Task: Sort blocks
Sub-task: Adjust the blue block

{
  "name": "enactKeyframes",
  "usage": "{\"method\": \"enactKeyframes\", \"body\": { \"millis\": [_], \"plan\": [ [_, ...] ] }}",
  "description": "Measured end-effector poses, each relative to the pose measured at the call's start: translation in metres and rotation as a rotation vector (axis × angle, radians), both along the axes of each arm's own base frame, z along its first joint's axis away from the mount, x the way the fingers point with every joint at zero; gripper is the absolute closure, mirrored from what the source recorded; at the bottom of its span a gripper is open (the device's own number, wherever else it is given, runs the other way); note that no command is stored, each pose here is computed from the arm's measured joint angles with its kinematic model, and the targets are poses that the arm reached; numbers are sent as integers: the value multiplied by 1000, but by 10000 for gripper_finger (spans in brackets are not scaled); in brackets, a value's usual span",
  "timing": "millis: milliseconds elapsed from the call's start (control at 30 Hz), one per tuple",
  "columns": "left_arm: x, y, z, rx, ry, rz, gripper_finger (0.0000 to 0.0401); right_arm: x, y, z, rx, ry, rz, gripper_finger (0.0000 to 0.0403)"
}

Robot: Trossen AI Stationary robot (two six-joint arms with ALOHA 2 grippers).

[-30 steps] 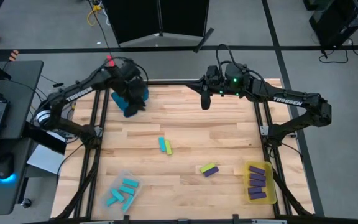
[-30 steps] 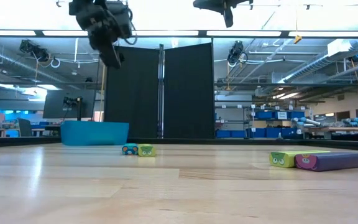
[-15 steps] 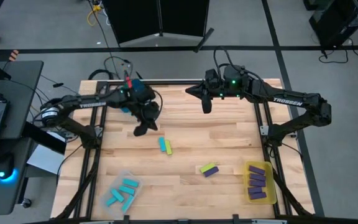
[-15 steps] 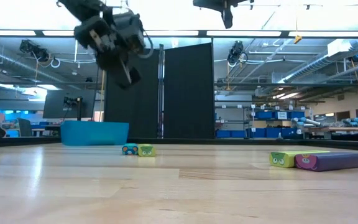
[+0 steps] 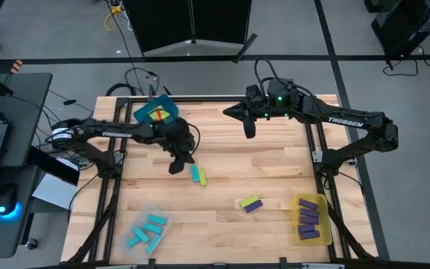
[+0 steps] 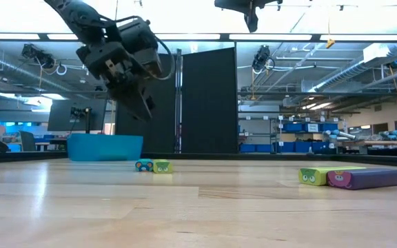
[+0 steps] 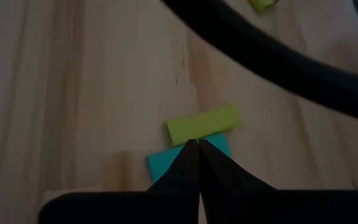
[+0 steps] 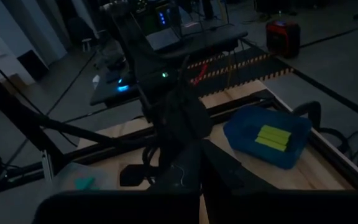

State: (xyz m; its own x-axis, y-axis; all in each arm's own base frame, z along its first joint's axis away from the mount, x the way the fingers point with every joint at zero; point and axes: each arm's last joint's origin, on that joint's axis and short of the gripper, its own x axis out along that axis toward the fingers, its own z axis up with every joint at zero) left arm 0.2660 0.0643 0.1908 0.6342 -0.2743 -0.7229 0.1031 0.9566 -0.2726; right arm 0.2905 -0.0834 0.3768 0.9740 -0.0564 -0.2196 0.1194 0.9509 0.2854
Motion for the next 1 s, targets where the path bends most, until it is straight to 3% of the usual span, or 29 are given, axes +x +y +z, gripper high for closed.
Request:
{"method": "enactKeyframes", "body": {
  "millis": [233, 667, 1000],
  "plan": [
    [14, -3, -23, -2, 40, -4, 399, -1, 0, -4, 12, 44, 1, 388],
    [18, -4, -50, 28, 154, -19, 399, -2, 1, -6, 11, 65, 3, 389],
    [9, -18, -45, 25, 245, -48, 398, -2, 1, -8, 21, 83, 18, 387]
  ]
}}
